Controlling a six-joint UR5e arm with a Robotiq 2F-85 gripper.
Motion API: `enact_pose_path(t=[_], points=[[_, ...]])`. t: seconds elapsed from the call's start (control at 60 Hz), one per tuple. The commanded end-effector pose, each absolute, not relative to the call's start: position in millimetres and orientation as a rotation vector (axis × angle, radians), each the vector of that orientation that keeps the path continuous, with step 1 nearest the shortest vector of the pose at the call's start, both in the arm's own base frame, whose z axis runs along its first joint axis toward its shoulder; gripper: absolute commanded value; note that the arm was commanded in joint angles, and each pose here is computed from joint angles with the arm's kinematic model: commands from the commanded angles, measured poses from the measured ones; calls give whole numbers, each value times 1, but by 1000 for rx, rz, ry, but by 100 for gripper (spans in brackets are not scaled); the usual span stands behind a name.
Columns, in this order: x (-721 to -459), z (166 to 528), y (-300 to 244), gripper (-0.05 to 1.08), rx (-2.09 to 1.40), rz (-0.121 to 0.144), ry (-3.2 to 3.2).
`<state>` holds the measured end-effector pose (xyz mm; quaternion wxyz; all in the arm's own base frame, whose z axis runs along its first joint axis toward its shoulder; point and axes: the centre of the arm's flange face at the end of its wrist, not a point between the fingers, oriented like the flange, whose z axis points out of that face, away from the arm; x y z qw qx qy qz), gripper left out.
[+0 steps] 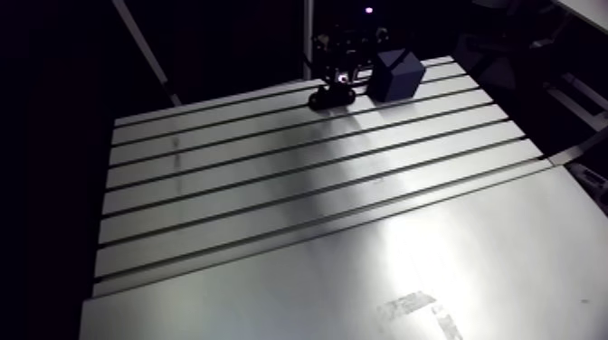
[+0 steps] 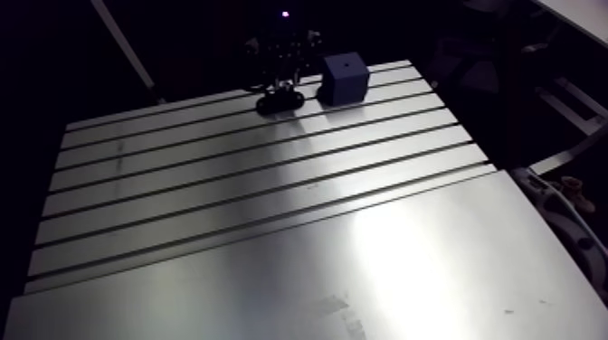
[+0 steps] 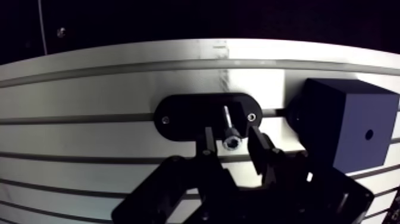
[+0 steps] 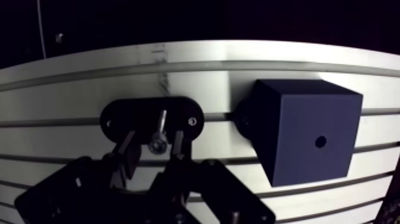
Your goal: Pick up the M10 bolt and insert it into the hole until fully seated.
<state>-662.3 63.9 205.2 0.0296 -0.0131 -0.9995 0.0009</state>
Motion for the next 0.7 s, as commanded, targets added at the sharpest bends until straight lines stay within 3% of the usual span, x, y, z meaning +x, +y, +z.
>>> enact_pose_path(t=[0.017,0.7], points=[[-663,206,64,60,-39,-14,-3084],[-662,206,64,63,-39,-8,-3085]])
